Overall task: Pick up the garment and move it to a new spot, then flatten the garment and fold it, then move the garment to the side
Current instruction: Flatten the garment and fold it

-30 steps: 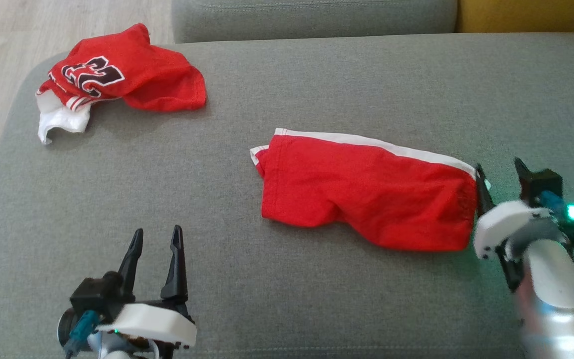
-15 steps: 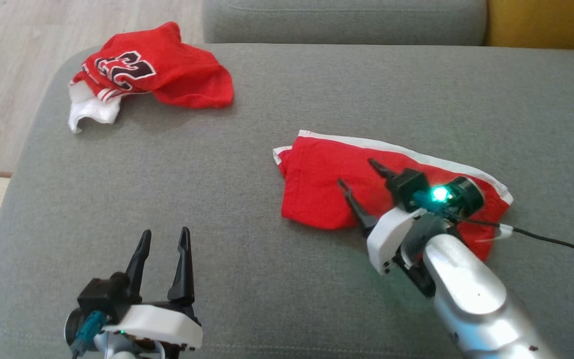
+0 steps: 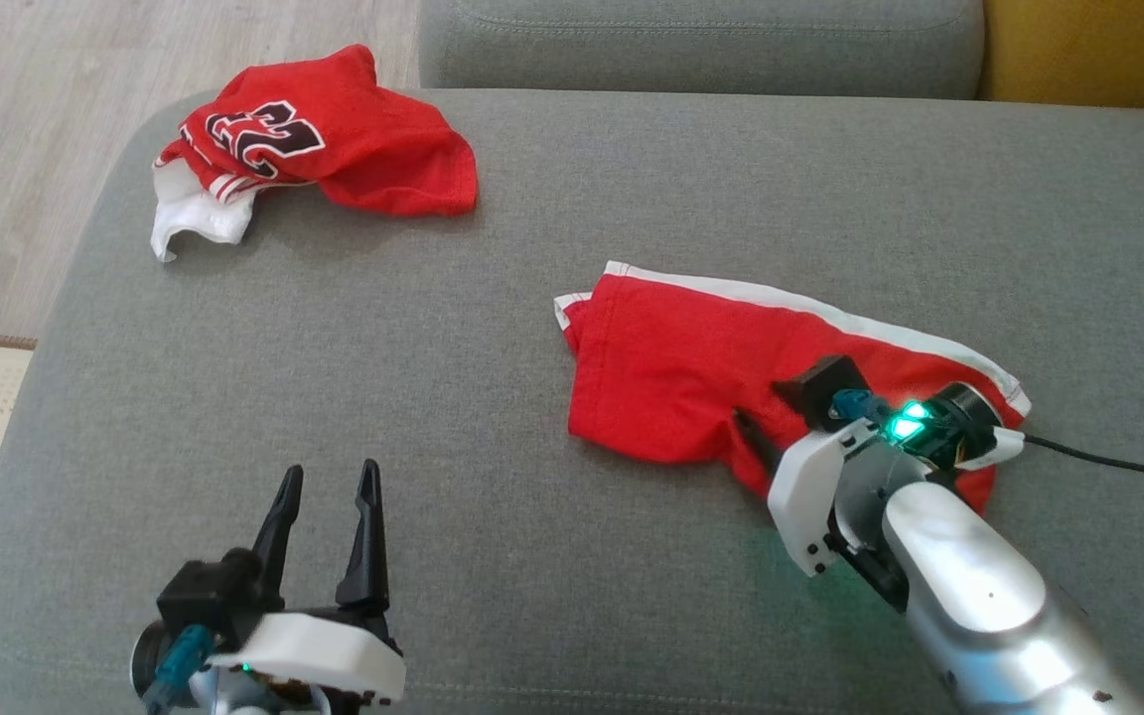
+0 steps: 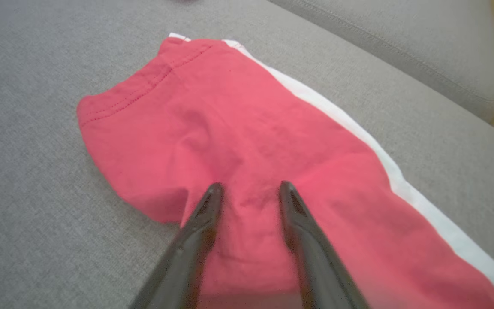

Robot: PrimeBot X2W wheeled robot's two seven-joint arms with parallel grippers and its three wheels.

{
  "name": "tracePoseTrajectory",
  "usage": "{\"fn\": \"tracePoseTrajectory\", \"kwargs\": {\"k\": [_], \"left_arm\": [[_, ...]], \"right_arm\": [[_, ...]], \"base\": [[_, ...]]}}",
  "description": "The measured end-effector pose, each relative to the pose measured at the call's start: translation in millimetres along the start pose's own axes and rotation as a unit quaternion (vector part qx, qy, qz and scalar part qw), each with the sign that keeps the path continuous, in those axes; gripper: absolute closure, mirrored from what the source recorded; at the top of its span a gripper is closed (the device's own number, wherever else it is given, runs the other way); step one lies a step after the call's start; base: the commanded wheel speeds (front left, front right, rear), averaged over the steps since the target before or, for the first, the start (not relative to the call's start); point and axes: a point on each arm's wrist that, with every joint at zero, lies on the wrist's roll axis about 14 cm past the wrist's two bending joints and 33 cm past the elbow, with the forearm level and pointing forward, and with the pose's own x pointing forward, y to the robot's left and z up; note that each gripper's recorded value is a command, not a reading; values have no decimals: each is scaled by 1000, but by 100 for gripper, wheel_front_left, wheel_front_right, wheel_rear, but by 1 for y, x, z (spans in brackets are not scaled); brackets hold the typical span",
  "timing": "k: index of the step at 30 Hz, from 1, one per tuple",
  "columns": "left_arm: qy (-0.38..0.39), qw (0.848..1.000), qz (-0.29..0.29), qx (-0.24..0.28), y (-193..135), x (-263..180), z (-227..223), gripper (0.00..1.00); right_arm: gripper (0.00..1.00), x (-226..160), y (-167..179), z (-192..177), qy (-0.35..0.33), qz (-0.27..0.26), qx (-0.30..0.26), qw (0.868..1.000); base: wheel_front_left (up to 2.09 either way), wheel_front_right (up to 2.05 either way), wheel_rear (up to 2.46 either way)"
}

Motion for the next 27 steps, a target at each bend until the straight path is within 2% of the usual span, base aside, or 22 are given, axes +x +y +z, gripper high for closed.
{"fn": "tracePoseTrajectory", "kwargs": {"k": [2,3,8,16,19,23,27], "left_arm": [[0,1000,-1,0,-1,0,0,0],[1,1000,-1,0,-1,0,0,0],[1,1000,-3,0,-2,0,-1,0],[0,1000,-8,0,-5,0,0,0],[0,1000,-10,0,-6,1,0,0],[1,1000,-16,0,-9,3,-1,0],[4,1000,-21,0,-13,5,-2,0]], "right_arm": [[89,0,0,-5,10,1,5,1000],[100,0,0,-7,13,1,7,1000],[100,0,-2,-1,-13,-3,13,1000],[100,-9,5,49,-119,1,1,993],[100,-13,14,54,-134,10,-6,991],[100,-23,47,37,-129,43,-7,991],[100,-31,79,7,-97,77,-2,992]], "base": [[0,0,0],[0,0,0],[0,0,0],[0,0,0],[0,0,0],[0,0,0],[0,0,0]]}}
